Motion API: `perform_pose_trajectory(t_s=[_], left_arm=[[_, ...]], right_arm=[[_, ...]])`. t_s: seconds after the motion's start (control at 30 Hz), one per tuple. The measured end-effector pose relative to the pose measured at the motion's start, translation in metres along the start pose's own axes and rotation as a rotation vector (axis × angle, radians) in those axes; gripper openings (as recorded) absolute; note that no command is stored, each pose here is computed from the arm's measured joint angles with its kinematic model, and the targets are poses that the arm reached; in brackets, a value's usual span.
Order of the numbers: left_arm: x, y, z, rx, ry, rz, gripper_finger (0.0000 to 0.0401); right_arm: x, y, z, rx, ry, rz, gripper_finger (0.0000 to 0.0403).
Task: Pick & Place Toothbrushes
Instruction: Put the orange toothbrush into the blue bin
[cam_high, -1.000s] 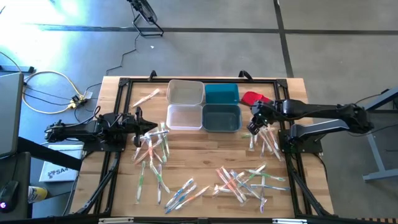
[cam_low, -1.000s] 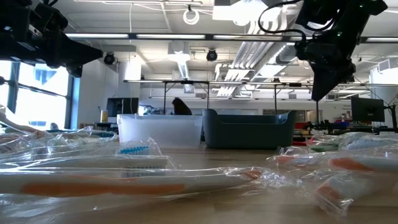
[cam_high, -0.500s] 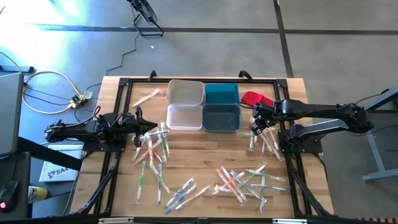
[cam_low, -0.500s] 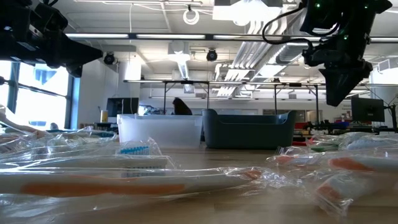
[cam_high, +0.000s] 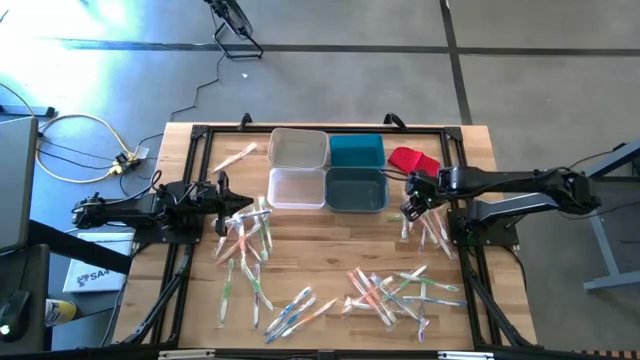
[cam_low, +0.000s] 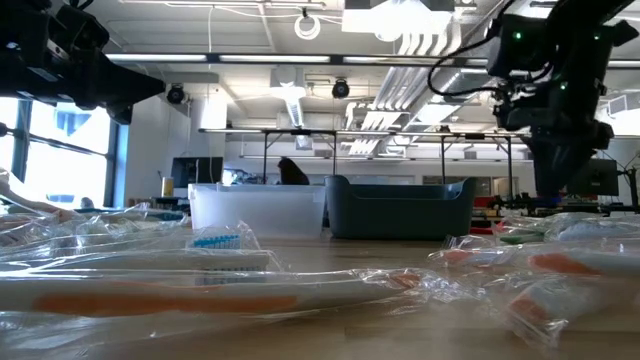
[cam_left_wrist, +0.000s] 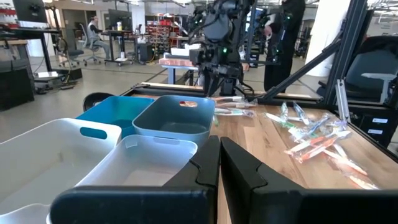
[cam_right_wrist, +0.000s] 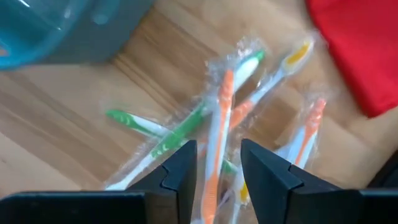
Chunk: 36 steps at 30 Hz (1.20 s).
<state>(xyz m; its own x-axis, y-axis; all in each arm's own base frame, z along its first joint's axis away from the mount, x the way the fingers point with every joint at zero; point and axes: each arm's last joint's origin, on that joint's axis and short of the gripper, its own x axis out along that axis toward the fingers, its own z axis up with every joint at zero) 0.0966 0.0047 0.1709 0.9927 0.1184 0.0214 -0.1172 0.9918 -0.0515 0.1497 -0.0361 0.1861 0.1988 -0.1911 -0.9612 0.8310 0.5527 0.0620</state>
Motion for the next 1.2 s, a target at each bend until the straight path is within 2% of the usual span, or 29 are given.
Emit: perform_pose_trajectory(t_s=[0.77,0.97,1.2], left_arm=[[0.0,0.0,0.0,0.0,0.001,0.0,0.001],[0.0,0.0,0.0,0.0,0.001,0.0,0.001],[0.0,0.0,0.0,0.0,0.001,-0.001,0.001]], right_arm=[[0.032,-0.008,-0.015,0.023,-0.003,0.023,0.0117],[0.032,-0.007,-0.014,0.026,-0.016,0.036,0.0117],[0.032,-0.006,-0.014,0.026,-0.021,0.042,0.0088]])
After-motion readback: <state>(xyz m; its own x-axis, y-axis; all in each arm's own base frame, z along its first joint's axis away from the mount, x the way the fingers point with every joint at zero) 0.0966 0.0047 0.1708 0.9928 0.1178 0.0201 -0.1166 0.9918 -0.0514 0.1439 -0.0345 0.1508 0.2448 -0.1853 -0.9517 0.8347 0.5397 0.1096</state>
